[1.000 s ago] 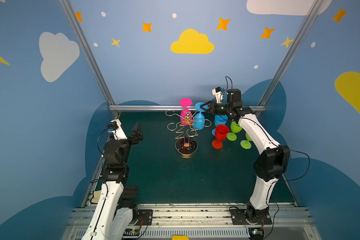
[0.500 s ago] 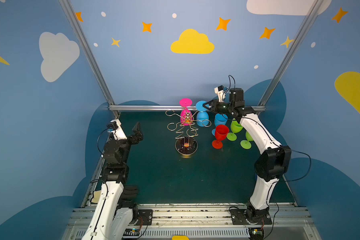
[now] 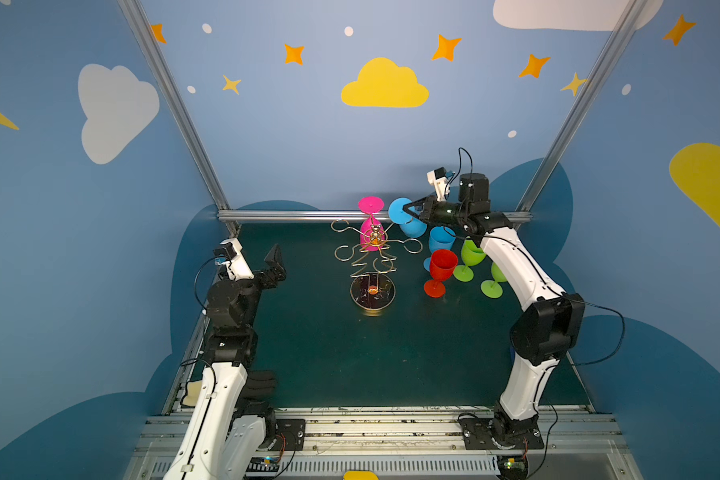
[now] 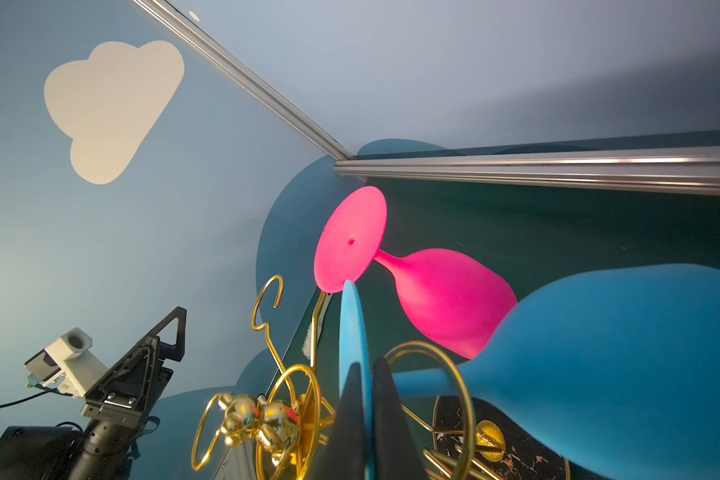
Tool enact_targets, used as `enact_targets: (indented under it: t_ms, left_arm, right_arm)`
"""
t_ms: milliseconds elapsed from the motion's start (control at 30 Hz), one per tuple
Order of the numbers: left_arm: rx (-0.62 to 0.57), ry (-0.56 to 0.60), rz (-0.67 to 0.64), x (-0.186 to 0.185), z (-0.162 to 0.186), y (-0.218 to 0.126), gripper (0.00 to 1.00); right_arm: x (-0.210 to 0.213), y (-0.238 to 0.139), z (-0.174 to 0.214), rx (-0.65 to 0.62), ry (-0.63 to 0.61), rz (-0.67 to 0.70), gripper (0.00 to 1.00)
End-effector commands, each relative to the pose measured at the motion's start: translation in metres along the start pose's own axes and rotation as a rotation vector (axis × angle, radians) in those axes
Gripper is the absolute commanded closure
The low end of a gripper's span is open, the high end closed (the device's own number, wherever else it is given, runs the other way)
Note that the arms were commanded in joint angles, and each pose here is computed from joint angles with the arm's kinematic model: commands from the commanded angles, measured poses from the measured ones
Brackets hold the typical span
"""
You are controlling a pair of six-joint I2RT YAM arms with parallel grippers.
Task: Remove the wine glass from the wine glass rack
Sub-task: 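Close the right gripper on the blue glass's foot and pull it off the rack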
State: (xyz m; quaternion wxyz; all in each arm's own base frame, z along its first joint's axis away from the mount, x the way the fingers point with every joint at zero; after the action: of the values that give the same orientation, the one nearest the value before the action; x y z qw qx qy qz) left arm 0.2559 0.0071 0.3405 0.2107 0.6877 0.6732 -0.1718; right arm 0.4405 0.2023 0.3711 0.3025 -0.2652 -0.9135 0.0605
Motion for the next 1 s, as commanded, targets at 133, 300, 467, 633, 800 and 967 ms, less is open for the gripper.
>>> enact_targets:
  t_ms: [133, 300, 467, 633, 800, 967]
  left_arm:
    - [-0.013, -0.006, 0.010, 0.000, 0.000, -0.002, 0.05]
    - [-0.014, -0.010, 0.011, 0.000, 0.000, -0.002, 0.05]
    - [-0.014, -0.012, 0.014, 0.000, -0.001, -0.002, 0.05]
    - [-0.014, -0.014, 0.015, 0.000, -0.001, -0.002, 0.05]
    - [-0.019, -0.014, 0.015, 0.000, -0.002, -0.003, 0.05]
    - [-0.022, -0.014, 0.016, -0.001, -0.002, -0.004, 0.05]
  right_arm:
    - [0.025, -0.016, -0.007, -0.042, -0.013, -0.074, 1.00]
    - [0.031, -0.020, -0.006, -0.054, -0.002, -0.105, 1.00]
    - [0.038, -0.022, -0.004, -0.058, 0.005, -0.133, 1.00]
    - [0.043, -0.017, 0.001, -0.041, 0.008, -0.150, 1.00]
    - [0.047, -0.009, 0.009, -0.019, 0.015, -0.164, 1.00]
    - [0.052, -0.010, 0.015, -0.016, 0.018, -0.176, 1.00]
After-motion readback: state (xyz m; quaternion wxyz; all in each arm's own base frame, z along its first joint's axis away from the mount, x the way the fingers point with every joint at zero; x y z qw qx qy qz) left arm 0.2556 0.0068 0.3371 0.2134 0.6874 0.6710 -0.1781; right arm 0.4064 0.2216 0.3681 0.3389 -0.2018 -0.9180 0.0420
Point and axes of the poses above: each gripper's point midway between its finger pads, its own y axis out along the fingers, its own x axis along the line the jaws close on, z = x × y, the point moved 8 cm from there along -y, back along the fingers, and after that the axes turned 14 degrees about -y, right-handed, at the moved point
